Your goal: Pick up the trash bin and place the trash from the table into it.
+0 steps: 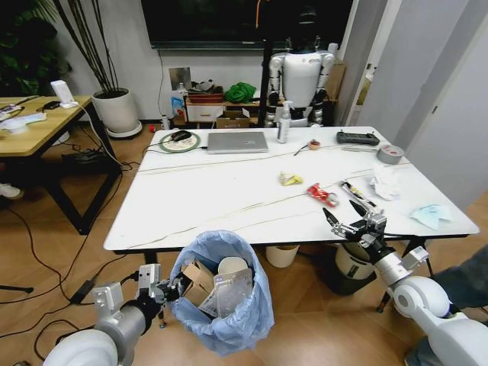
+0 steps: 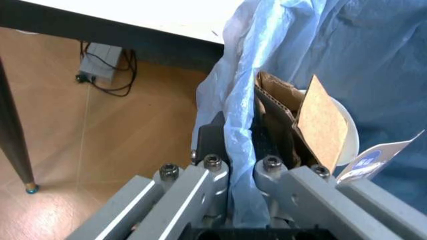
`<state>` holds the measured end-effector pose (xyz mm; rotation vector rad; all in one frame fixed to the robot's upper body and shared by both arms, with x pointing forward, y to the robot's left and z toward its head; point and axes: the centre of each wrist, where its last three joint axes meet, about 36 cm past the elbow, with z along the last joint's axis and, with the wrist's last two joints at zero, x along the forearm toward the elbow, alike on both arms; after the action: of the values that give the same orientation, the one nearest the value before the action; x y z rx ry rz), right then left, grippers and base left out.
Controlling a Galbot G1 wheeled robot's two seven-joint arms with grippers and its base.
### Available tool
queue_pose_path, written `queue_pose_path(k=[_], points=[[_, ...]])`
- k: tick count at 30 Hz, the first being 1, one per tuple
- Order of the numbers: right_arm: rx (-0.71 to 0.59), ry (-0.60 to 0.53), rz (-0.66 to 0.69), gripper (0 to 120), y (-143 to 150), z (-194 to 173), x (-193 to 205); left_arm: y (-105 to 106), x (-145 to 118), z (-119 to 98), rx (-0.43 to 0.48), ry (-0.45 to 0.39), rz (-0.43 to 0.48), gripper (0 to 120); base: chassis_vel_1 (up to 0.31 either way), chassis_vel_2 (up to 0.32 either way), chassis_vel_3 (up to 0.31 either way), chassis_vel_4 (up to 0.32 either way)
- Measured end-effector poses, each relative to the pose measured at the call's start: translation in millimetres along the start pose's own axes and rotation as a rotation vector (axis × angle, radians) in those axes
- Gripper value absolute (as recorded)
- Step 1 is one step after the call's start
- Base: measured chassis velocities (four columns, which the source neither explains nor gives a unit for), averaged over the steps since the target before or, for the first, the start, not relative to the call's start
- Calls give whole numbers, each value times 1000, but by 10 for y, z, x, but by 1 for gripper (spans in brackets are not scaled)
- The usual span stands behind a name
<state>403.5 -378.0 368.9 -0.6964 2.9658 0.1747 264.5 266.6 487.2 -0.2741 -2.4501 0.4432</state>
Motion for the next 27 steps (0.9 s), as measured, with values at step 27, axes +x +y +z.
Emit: queue_pose_path(k=[27], points=[[288, 188, -31, 100, -472, -623, -748, 11, 0, -48, -37, 41, 20, 0, 10, 0, -1, -1]])
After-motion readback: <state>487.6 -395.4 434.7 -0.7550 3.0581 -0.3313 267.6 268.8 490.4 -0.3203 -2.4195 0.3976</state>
